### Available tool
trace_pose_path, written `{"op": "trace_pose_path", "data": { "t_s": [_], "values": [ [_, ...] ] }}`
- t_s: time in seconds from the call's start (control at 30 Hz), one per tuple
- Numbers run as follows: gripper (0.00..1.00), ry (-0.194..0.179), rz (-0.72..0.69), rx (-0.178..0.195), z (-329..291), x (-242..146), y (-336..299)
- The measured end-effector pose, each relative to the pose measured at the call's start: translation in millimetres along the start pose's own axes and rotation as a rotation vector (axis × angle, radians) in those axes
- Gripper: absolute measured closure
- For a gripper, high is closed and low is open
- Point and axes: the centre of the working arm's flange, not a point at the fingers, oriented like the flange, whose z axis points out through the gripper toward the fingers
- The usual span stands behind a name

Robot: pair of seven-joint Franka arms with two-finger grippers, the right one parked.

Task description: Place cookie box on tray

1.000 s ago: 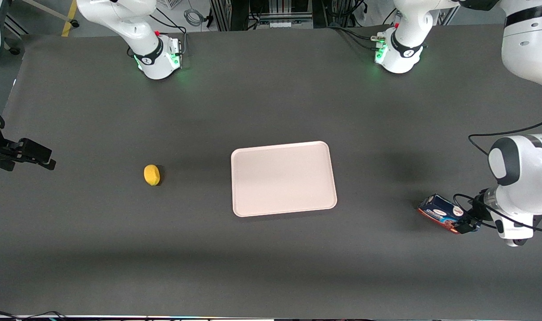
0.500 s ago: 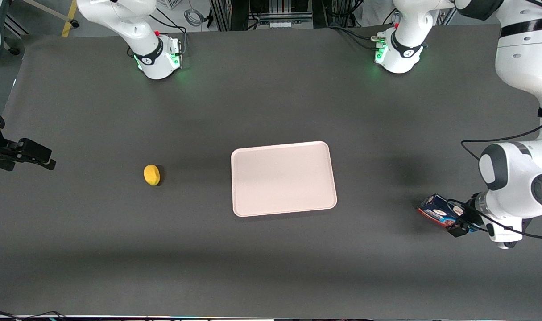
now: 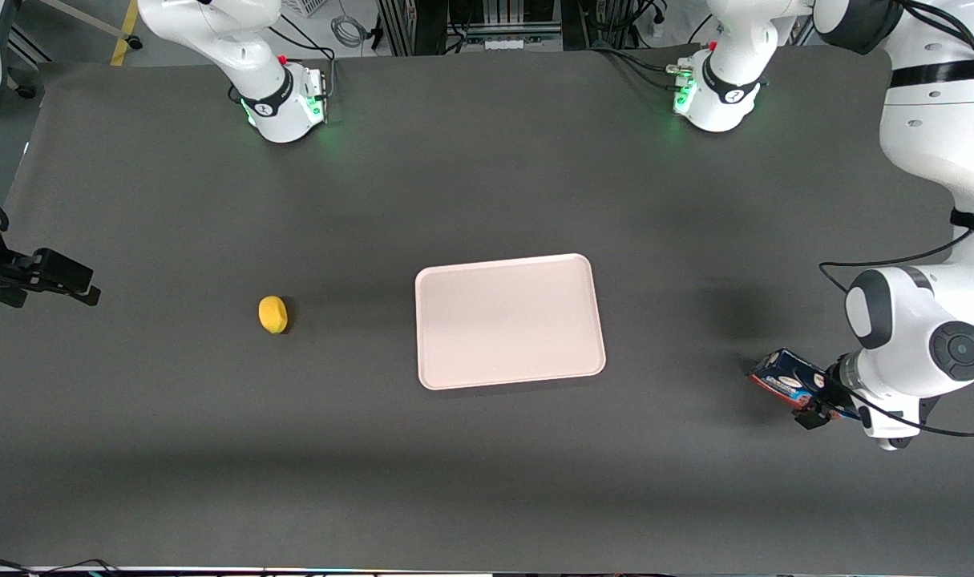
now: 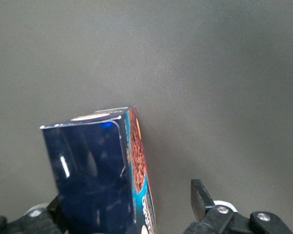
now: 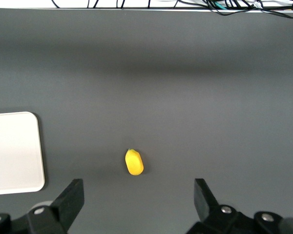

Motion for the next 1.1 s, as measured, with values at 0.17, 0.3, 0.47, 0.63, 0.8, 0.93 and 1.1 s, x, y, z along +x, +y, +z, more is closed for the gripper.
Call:
{"op": "trace_pose_path", "data": {
  "t_s": [0.17, 0.3, 0.47, 0.63, 0.8, 0.93, 1.1],
  "values": [
    [0.02, -0.001, 0.001, 0.002, 1.7, -0.2, -0.2],
    [0.03, -0.002, 0.002, 0.005, 3.2, -0.5, -0.3],
    [0.04, -0.002, 0.004, 0.008, 4.8, -0.7, -0.6],
    [0.16, -0.004, 0.005, 0.011, 6.0, -1.2, -0.9],
    [0.44, -0.004, 0.006, 0.010, 5.8, -1.6, -0.5],
    [0.62, -0.004, 0.007, 0.010, 3.8, -1.8, 0.1],
    [0.63, -0.003, 0.008, 0.010, 3.6, -1.9, 0.4]
  ]
}}
